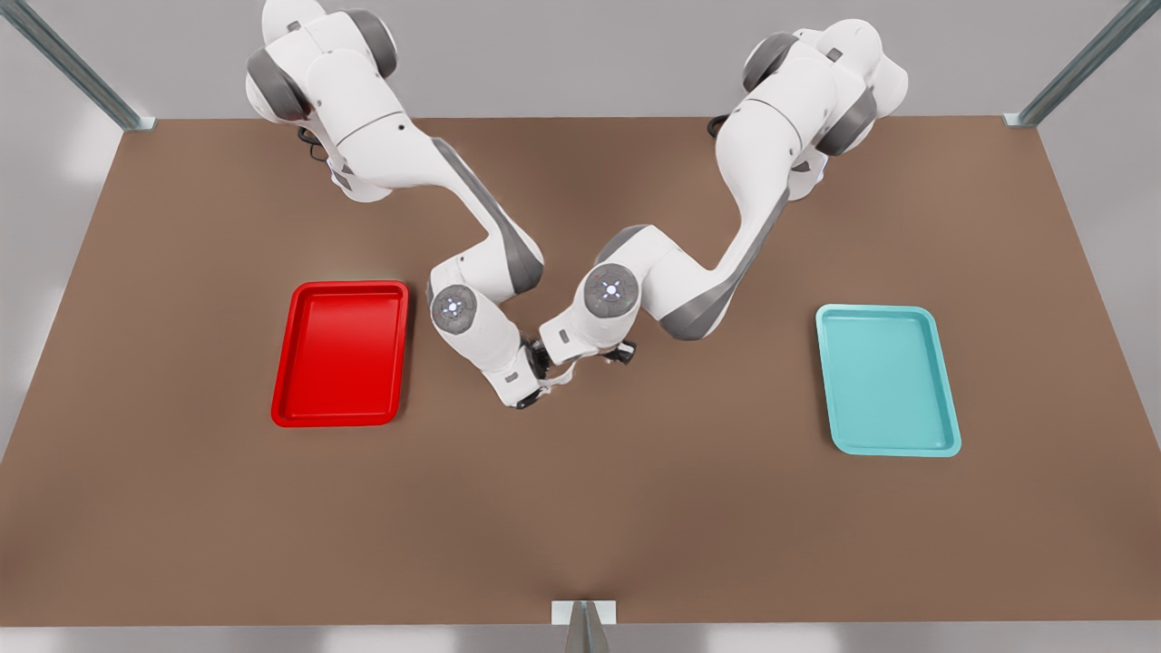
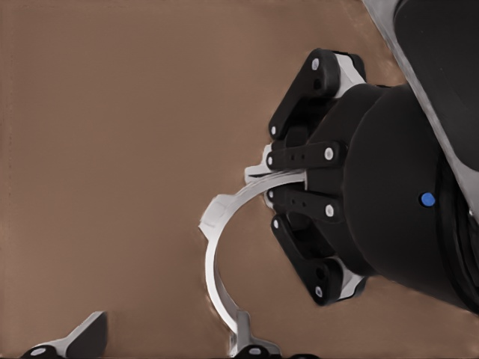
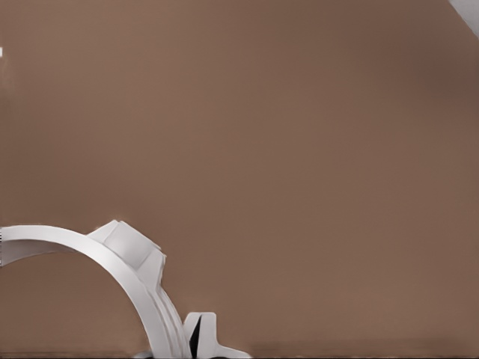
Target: Take the drainage pipe clamp from the left arm, pass it to the right arm, and place it in the plate on the right side
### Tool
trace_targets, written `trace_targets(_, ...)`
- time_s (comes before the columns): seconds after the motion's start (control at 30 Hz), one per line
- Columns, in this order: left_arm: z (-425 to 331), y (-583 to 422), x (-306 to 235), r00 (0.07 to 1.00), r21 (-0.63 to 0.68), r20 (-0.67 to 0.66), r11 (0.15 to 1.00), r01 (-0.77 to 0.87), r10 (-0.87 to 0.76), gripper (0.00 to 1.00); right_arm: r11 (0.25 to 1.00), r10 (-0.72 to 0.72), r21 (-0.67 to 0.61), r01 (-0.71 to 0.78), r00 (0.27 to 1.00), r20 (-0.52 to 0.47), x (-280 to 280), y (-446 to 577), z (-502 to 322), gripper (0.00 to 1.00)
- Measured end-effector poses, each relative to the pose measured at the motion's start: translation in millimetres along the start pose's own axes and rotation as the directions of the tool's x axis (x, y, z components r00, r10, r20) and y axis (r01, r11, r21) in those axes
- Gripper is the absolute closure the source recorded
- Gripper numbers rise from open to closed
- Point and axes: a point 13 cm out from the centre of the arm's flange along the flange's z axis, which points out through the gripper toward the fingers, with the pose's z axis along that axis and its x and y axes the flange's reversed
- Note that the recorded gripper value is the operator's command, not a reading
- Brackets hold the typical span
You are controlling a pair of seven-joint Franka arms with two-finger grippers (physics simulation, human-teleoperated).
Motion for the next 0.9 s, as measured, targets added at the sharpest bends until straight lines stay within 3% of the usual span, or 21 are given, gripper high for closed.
trace_targets(0.17,-102,108,-19,0.988,0.025,0.061,0.990,0.141,-0.143,0.00,0.994,0.092,0.076,-0.085,0.992,-0.091,100,-105,-81,0.79)
trace_targets(0.27,-140,258,-12,0.944,0.026,0.028,0.944,0.328,-0.329,0.00,0.972,0.223,0.116,-0.203,0.954,-0.199,226,-176,-139,0.79)
trace_targets(0.37,-170,329,15,0.915,-0.021,0.017,0.915,0.404,-0.403,0.00,0.953,0.302,0.122,-0.277,0.897,-0.323,339,-201,-172,0.79)
trace_targets(0.47,-186,347,86,0.907,-0.133,-0.006,0.900,0.416,-0.421,0.00,0.955,0.289,0.067,-0.289,0.857,-0.427,393,-177,-169,0.79)
trace_targets(0.6,-190,342,111,0.914,-0.170,-0.023,0.902,0.397,-0.406,0.00,0.955,0.241,-0.030,-0.295,0.831,-0.502,433,-116,-141,0.79)
trace_targets(0.63,-195,335,109,0.920,-0.173,-0.014,0.907,0.384,-0.392,0.00,0.956,0.232,-0.039,-0.291,0.831,-0.506,435,-111,-136,0.00)
trace_targets(0.9,-171,345,91,0.921,-0.194,-0.048,0.908,0.371,-0.386,0.00,0.969,0.201,-0.024,-0.244,0.847,-0.492,430,-119,-135,0.00)
